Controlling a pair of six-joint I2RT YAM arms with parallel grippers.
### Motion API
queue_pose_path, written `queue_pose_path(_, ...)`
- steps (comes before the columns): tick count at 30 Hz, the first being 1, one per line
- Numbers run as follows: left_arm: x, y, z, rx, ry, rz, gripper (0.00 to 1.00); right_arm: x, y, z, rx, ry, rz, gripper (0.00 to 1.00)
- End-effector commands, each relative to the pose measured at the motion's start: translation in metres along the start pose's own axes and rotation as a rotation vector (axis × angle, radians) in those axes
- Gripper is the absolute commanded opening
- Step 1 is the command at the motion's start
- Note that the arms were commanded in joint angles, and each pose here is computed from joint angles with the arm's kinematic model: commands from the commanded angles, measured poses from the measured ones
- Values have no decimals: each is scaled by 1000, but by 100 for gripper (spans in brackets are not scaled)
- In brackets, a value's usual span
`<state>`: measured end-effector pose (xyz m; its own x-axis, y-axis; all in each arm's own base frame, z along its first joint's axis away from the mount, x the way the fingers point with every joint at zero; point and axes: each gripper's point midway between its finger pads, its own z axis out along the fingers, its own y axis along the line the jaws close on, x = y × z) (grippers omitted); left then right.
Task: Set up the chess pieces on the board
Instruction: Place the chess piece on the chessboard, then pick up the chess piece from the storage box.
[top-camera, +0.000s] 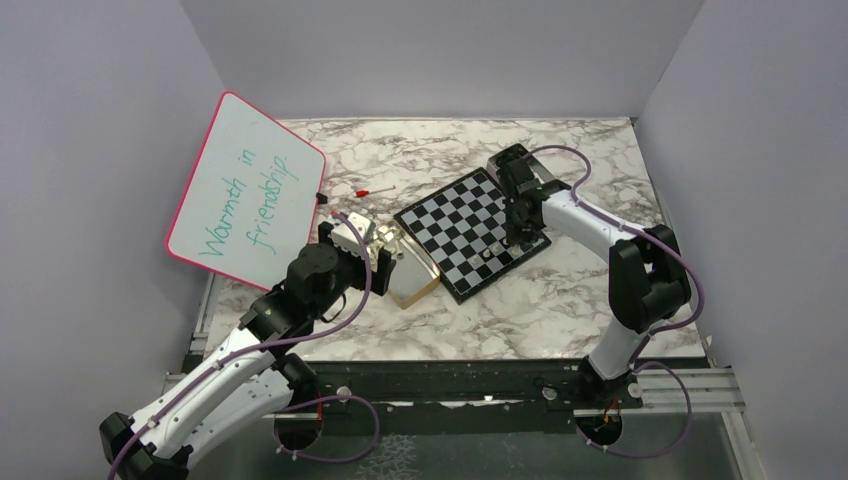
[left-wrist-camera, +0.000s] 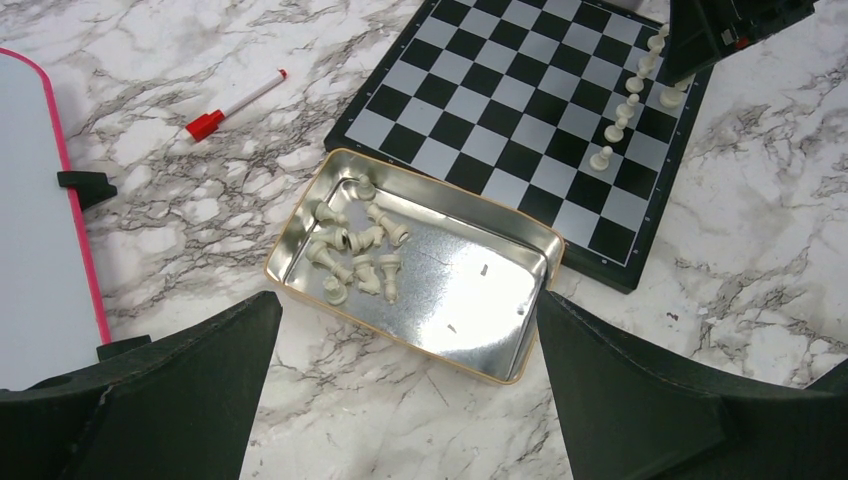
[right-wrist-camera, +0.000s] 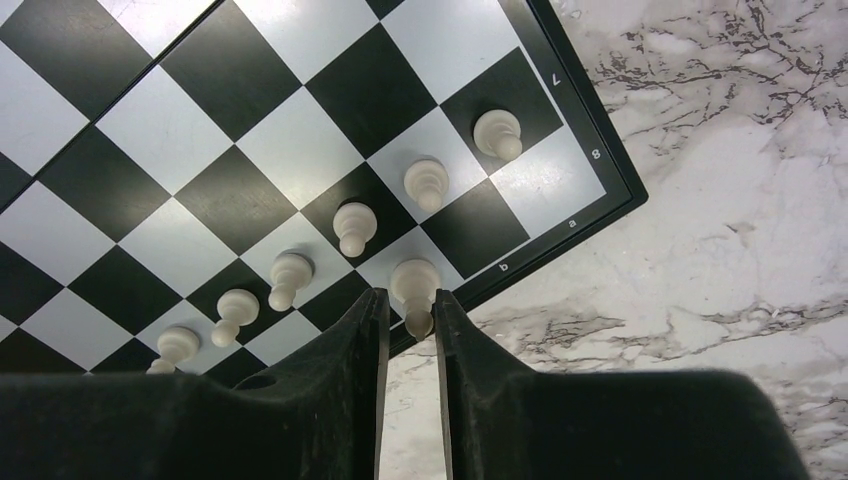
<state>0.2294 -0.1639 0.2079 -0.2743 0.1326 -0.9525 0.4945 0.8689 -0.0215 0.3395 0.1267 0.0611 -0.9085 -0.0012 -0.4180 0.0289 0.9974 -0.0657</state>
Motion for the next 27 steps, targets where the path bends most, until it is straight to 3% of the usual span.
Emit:
queue_pose_path(1, -6, -4, -1, 25, -28, 5, 99, -9, 1, -8, -14, -11, 17, 30)
queue_pose_path(15, 12, 12, 16, -96, 115, 11, 96, -36, 7, -89, -171, -166, 24, 39)
queue_pose_path(20, 19, 18, 38, -138, 220, 17, 86, -41, 20, -129, -337, -284, 19, 36)
queue_pose_path(25, 16, 20, 67, -124, 280, -117, 57, -39, 23, -157, -425, -364, 35, 36)
queue_pose_path(27, 17, 26, 78, -185, 284, -216, 51, -37, 23, -162, -439, -373, 32, 36)
